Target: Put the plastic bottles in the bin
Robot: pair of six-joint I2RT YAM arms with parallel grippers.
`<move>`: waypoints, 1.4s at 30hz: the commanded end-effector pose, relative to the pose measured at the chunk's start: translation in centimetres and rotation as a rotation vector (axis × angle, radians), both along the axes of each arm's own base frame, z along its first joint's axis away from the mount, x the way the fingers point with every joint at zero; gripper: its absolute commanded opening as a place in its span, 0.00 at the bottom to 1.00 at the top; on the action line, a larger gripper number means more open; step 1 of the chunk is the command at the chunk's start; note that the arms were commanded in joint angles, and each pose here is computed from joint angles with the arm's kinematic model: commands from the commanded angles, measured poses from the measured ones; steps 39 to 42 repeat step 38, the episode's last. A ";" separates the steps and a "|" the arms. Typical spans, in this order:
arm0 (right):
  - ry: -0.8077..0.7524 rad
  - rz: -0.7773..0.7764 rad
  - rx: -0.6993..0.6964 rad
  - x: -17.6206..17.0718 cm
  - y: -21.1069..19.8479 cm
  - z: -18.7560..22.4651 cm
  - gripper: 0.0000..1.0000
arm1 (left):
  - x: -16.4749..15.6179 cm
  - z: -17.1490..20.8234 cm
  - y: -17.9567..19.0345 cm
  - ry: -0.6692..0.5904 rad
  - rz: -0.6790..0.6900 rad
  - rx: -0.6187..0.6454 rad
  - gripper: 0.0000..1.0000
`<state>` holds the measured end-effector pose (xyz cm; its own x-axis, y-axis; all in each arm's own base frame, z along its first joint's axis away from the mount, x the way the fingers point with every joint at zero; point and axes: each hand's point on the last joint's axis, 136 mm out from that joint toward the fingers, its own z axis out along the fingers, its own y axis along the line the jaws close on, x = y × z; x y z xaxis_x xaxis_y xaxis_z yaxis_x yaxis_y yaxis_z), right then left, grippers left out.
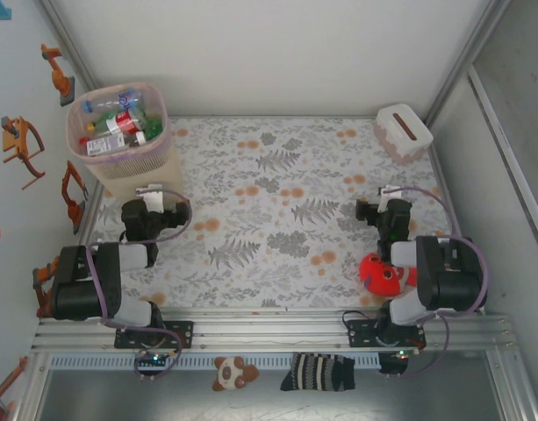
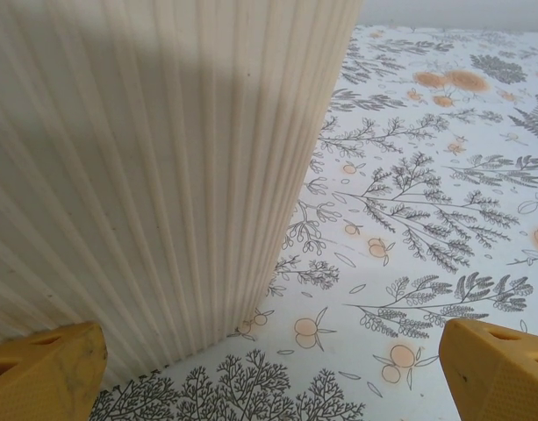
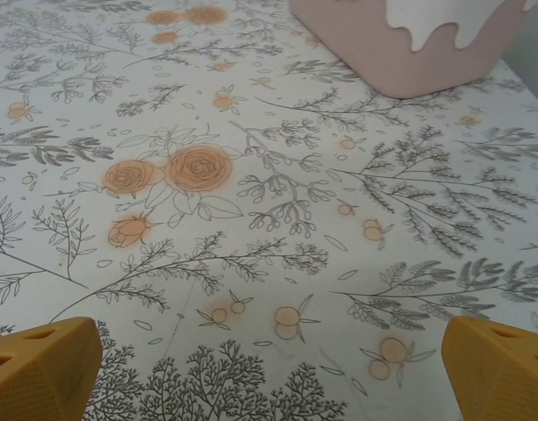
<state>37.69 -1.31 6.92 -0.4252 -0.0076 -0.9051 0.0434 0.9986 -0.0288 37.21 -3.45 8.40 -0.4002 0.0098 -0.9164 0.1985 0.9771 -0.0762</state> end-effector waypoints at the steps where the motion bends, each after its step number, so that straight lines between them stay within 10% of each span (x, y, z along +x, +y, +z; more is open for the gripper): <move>1: -0.076 0.013 0.017 1.5 0.1 1.9 0.98 | 1.2 1.6 0.2 -0.046 -0.007 0.001 0.97; 42: -0.059 -0.043 0.018 1.8 -0.8 1.8 0.99 | 1.9 0.1 1.2 -0.020 0.053 -0.002 0.97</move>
